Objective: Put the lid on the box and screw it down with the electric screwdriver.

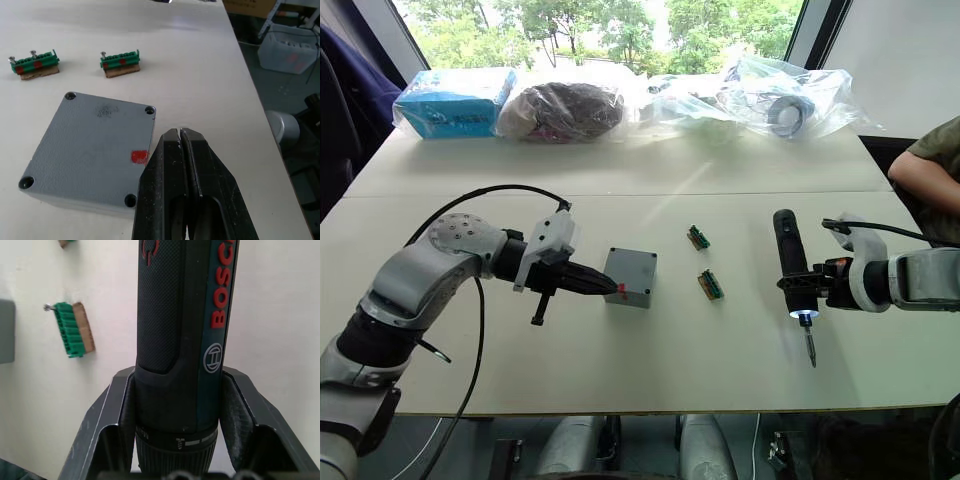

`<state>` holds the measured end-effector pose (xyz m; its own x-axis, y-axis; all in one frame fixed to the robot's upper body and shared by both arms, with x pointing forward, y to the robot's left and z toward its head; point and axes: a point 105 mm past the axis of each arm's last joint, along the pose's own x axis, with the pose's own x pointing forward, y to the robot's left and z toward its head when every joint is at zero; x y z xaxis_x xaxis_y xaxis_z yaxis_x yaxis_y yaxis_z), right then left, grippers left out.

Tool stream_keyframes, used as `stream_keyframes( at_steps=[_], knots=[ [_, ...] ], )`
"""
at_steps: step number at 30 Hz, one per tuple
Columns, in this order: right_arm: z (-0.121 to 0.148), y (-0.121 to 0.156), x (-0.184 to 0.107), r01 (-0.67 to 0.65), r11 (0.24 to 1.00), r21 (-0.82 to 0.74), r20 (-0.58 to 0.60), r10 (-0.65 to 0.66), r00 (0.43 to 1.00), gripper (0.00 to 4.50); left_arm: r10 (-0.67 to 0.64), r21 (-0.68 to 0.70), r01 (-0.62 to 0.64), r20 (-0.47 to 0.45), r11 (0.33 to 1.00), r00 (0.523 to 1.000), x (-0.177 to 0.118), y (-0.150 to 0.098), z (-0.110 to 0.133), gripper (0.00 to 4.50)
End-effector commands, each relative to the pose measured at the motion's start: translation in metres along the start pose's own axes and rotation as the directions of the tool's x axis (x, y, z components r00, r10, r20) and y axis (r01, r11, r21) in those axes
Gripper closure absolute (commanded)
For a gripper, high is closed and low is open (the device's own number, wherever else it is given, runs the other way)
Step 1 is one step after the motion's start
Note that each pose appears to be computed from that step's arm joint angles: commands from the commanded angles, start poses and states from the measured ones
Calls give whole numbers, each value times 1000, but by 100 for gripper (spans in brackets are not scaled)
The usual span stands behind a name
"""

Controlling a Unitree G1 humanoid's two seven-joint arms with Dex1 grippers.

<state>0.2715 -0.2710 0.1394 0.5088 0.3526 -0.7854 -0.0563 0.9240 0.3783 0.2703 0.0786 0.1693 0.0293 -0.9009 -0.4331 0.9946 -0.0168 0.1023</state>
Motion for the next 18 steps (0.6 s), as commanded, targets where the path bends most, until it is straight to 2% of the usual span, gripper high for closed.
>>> stream_keyframes(
  at_steps=[1,9,10,12,13,16,18],
  knots=[
    [10,9,-7,-29,999,-24,37,30,999,275,12,24,-12,13,1000,1000,0,-2,7,450],
    [2,-6,5,46,999,-12,-6,-46,999,275,91,-37,-90,33,995,995,-5,9,4,450],
    [0,-7,5,73,997,-37,-12,-74,997,195,98,-52,-95,46,994,994,-6,10,5,450],
    [-2,-10,5,97,993,-62,-18,-98,995,159,107,-75,-102,71,992,992,-7,12,8,450],
    [-1,-11,5,112,991,-77,-10,-113,994,109,122,-93,-114,90,989,988,-8,14,10,450],
    [8,-10,3,118,989,-94,36,-115,993,3,167,-128,-150,126,980,978,-15,22,14,450],
    [17,-7,-1,116,987,-108,78,-108,991,3,217,-151,-196,140,969,966,-25,31,15,450]
  ],
)
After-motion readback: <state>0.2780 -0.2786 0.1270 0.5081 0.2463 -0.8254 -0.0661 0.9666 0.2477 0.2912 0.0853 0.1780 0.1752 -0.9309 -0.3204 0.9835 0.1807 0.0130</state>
